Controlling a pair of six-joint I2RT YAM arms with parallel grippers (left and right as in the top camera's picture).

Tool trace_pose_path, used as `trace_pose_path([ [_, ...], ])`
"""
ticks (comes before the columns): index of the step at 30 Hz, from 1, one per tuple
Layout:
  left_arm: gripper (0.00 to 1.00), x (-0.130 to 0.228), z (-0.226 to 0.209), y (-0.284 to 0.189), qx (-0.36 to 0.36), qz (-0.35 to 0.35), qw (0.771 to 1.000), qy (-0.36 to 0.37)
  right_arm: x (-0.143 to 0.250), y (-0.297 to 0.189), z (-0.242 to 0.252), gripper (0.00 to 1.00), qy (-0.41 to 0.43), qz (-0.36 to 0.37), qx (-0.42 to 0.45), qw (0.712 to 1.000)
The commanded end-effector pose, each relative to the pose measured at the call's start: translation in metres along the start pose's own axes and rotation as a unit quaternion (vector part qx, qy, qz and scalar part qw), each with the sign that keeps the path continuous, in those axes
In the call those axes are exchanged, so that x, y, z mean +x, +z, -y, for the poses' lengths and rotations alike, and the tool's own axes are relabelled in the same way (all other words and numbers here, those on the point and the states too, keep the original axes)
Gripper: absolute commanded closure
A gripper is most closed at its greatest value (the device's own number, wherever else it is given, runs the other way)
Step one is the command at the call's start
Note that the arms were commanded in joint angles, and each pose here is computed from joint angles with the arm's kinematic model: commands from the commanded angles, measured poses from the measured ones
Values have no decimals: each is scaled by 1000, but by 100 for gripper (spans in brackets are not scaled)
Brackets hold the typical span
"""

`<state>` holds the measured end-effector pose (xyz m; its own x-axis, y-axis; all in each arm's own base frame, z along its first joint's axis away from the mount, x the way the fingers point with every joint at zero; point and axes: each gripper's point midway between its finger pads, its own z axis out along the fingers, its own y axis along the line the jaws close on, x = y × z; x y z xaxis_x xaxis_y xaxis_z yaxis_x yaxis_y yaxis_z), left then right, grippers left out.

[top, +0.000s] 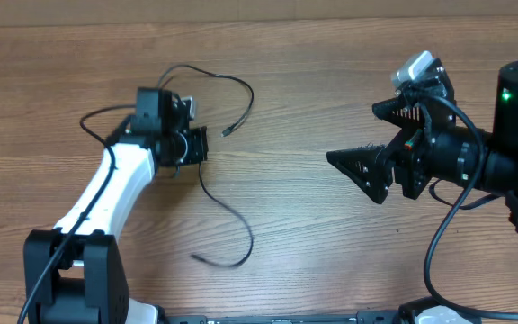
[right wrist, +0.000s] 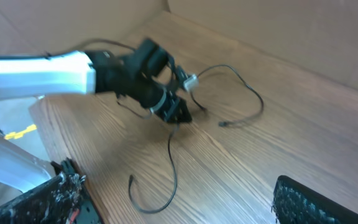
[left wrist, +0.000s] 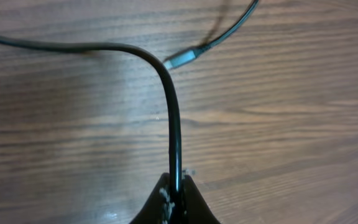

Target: Untangle cables

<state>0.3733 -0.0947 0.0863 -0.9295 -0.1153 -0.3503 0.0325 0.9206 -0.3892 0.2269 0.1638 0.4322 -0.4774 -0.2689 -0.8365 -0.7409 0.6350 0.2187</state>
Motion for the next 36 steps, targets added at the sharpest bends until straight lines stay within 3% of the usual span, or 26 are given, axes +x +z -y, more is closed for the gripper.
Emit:
trace_pose_path([
  [1,96,-43,27,-34,17,35,998,41,1,-2,5,0,-6,-2,20,1000],
  [9,96,-100,72,-142,7,91,990,106,1,6,8,0,-14,-9,13,1000],
  [15,96,-106,95,-188,15,112,987,118,20,21,-30,0,-155,-25,-151,976],
  [18,96,-98,114,-205,23,107,984,143,24,34,-34,0,-210,-6,-203,956],
  [22,96,-67,148,-228,53,78,967,239,28,53,-28,0,-295,18,-234,926],
  [26,96,-40,176,-253,75,67,939,328,17,78,-9,0,-314,33,-224,922],
  [30,95,-17,199,-279,103,77,895,427,6,96,6,0,-335,49,-214,916],
  [36,90,-7,210,-309,114,113,872,462,-6,113,20,0,-357,69,-203,909],
])
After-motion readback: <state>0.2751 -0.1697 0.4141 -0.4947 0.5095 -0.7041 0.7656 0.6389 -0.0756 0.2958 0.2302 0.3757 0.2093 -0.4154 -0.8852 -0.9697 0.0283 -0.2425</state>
